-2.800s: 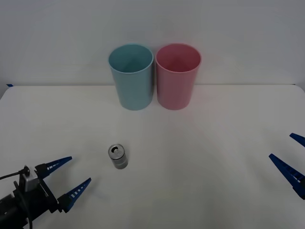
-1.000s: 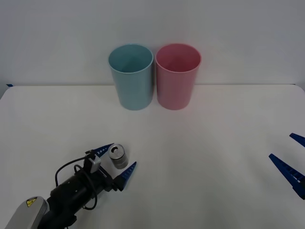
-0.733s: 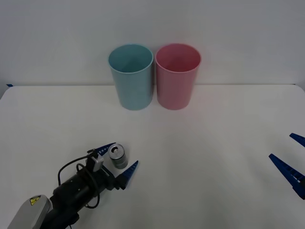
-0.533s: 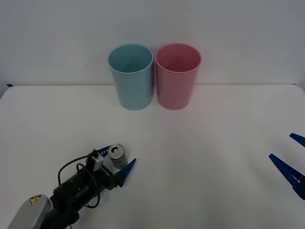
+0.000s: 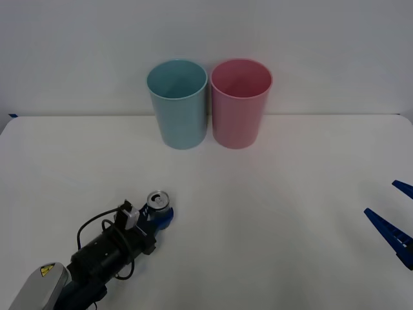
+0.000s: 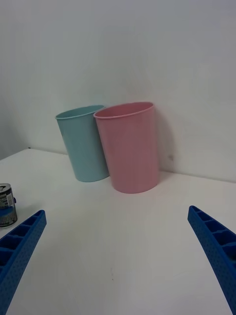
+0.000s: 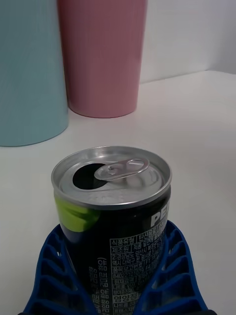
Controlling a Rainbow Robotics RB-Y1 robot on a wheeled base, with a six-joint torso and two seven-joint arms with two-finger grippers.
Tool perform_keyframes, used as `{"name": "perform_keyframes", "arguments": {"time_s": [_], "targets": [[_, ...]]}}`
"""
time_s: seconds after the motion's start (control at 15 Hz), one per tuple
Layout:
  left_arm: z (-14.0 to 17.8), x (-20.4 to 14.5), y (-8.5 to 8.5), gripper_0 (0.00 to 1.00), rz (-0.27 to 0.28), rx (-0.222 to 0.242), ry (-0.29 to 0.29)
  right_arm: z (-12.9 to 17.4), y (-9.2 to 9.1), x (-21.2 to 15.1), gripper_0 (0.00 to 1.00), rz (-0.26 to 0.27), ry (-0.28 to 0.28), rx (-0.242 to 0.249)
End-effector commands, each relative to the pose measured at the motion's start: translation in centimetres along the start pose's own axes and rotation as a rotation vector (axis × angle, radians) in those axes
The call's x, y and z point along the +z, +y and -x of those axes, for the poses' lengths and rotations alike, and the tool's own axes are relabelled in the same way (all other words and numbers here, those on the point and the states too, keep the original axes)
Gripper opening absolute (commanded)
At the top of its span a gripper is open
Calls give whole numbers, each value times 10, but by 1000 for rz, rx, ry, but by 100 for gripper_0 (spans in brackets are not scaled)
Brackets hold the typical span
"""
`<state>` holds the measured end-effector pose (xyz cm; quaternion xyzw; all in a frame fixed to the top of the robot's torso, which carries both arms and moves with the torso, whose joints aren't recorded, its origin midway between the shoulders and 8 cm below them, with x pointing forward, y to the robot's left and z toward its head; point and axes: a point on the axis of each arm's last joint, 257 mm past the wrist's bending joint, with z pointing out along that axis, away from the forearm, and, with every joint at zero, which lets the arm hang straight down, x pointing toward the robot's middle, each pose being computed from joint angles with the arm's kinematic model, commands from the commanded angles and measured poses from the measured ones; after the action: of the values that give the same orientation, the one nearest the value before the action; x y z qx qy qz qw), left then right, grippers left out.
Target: Grasp the object on the table and drop it into the matching bin: aluminum can to the light blue bin, PET bottle to the pink bin.
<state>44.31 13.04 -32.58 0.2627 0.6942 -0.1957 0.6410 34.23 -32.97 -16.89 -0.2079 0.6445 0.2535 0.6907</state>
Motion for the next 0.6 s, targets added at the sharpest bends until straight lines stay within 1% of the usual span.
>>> {"name": "perform_keyframes", "arguments": {"time_s": [0.07,0.2,0.33,0.47,0.53,0.6], "targets": [[1,-1,5,0,12,-11,-3,0,0,0,100,0,0,0],[10,-1,12,0,32,-42,-29,0,0,0,100,0,0,0],[20,-8,32,0,82,-55,-47,0,0,0,100,0,0,0],[35,-13,54,0,147,-55,-67,0,0,0,100,0,0,0],[42,-15,63,0,171,-63,-78,0,0,0,100,0,0,0],[50,-15,68,0,178,-88,-91,0,0,0,100,0,0,0]]}}
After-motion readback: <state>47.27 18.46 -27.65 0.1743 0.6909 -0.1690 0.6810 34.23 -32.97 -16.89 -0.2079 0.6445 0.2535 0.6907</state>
